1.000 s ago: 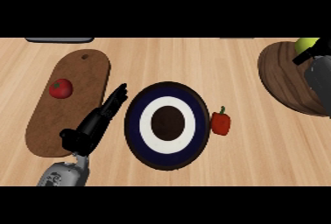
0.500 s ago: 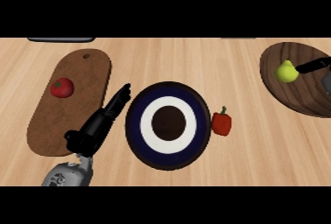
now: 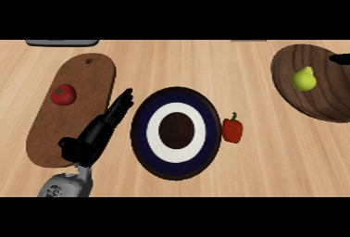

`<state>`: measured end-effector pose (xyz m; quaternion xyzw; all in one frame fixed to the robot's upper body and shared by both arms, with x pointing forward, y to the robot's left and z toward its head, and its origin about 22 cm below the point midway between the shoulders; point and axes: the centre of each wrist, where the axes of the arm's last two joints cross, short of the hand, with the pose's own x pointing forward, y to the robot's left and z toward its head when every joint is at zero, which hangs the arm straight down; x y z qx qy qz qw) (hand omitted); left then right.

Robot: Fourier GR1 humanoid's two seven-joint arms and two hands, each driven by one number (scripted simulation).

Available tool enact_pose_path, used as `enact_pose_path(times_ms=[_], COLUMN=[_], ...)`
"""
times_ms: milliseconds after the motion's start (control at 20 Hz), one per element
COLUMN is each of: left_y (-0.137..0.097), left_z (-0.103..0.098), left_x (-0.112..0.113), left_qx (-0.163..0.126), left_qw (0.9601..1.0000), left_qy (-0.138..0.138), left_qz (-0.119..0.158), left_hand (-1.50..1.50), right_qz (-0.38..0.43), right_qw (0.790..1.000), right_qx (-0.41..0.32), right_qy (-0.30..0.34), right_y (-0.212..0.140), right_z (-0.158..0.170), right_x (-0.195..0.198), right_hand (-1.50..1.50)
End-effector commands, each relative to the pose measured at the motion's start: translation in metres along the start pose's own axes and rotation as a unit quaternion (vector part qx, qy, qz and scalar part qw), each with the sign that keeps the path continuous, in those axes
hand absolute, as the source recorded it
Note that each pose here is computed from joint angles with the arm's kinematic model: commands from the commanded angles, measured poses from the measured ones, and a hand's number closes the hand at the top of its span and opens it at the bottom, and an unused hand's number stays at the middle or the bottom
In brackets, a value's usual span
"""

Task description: Pick the pear from the plate and place it in the bowl

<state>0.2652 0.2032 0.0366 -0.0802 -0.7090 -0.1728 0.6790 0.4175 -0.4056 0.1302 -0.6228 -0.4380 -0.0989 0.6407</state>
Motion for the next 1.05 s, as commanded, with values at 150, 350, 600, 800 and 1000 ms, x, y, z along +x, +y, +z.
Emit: enact_pose_path(times_ms=[150, 350, 600, 800, 1000], left_y=[0.009, 0.017, 0.017, -0.002, 0.003], left_z=[0.001, 0.012, 0.017, 0.008, 0.026], left_x=[-0.002, -0.014, -0.015, -0.008, -0.010], left_qx=[0.014, 0.019, 0.037, 0.028, 0.025], left_qw=[0.9999, 0.9997, 0.9992, 0.9994, 0.9995], left_qy=[0.000, 0.012, 0.015, 0.017, 0.014], left_qz=[0.008, 0.005, -0.006, -0.001, -0.008], left_hand=[0.00, 0.00, 0.00, 0.00, 0.00], right_qz=[-0.089, -0.127, -0.138, -0.142, -0.162], right_qw=[0.994, 0.986, 0.984, 0.984, 0.982], right_qx=[-0.050, -0.081, -0.100, -0.094, -0.080], right_qy=[0.048, 0.065, 0.057, 0.054, 0.056], right_y=[-0.021, -0.044, -0.062, -0.099, -0.130], right_z=[-0.017, -0.027, -0.014, -0.004, 0.013], right_x=[-0.042, -0.068, -0.143, -0.186, -0.228], right_hand=[-1.50, -1.50, -1.50, -1.50, -1.50])
